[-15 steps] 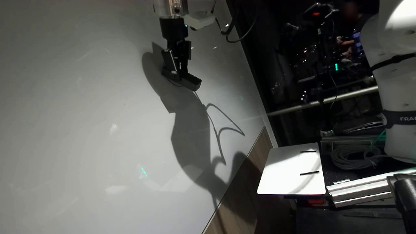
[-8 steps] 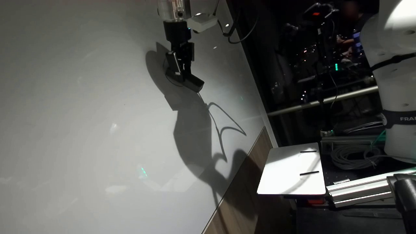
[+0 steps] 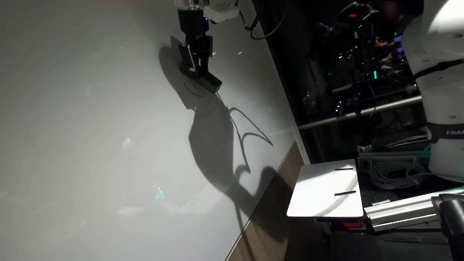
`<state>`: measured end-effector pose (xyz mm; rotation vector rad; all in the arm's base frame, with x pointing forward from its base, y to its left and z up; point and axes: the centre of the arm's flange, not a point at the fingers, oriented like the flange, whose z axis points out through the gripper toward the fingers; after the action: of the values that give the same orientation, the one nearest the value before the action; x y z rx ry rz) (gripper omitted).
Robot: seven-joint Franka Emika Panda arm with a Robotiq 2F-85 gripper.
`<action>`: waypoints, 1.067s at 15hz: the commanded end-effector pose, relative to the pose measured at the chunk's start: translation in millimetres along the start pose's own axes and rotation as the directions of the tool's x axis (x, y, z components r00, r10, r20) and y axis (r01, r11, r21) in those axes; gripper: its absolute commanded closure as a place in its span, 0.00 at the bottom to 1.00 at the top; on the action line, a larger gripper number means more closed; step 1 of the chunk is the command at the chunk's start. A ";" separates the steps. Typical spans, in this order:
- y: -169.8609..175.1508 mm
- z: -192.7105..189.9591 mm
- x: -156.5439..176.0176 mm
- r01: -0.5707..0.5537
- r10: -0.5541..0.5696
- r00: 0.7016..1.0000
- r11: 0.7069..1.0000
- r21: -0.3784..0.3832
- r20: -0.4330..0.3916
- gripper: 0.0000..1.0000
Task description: Erase the drawing on the white board
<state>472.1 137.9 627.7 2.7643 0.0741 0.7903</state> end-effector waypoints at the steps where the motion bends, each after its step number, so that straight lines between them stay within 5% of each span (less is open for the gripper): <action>1: 5.4 -28.0 25.3 -0.005 0.004 0.998 1.000 -0.013 -0.059 0.70; 8: -11.7 -16.4 23.1 0.000 0.000 0.999 1.000 -0.003 -0.053 0.70; 16: -49.9 53.9 -3.1 0.043 -0.042 0.999 0.999 -0.025 0.033 0.70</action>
<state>480.4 176.7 594.1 2.7654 0.1189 0.7289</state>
